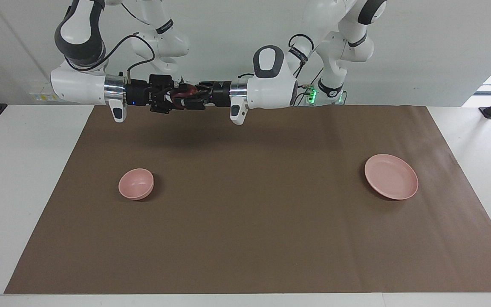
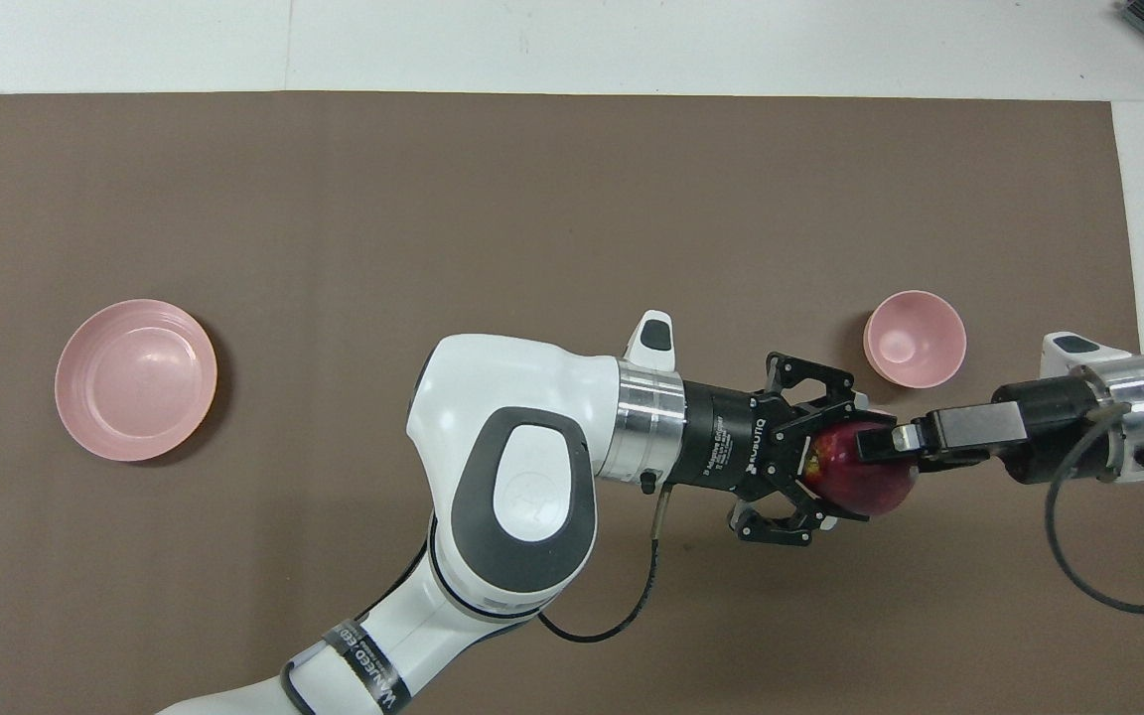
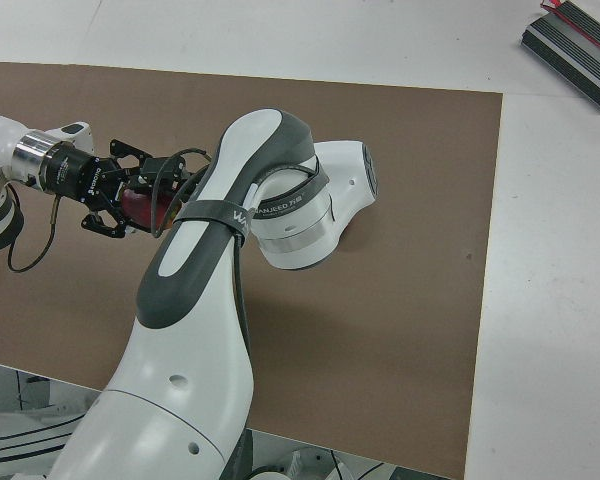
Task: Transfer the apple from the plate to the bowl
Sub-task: 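Close the right gripper on the apple held by the left gripper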
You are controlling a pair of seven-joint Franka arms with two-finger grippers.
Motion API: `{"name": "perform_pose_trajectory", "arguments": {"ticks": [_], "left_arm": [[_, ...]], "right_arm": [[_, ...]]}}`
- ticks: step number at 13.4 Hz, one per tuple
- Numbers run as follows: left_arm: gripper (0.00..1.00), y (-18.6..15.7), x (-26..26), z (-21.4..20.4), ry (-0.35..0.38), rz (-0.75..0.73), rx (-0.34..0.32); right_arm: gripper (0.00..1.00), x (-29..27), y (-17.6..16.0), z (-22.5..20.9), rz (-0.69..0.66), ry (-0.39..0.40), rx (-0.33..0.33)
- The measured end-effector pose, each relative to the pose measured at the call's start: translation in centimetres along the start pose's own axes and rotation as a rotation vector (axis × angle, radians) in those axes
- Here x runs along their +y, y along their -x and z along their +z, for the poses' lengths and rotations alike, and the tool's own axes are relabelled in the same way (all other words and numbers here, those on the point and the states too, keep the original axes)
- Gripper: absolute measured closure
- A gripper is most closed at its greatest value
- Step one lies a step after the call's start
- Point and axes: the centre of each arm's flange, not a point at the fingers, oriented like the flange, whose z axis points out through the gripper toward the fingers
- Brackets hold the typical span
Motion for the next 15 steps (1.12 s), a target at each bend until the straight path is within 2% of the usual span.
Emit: {"name": "perform_pose_trajectory", "arguments": {"ticks": [10,12,15], "left_arm": [[0.22,-0.06,0.04,-0.04,0.004,0.0,0.004],[0.22,-0.03,0.04,-0.03,0.004,0.0,0.003],[0.22,-0.03,0.04,-0.02,0.004,0.0,0.003]], "right_arm": [[0.0,-0.04,0.41,0.11,-0.001,0.008,-0.027],[0.12,0.11,0.47,-0.11,0.001,0.015,-0.027],[0.12,0.11,0.47,-0.12,0.001,0.016,-0.027]]}}
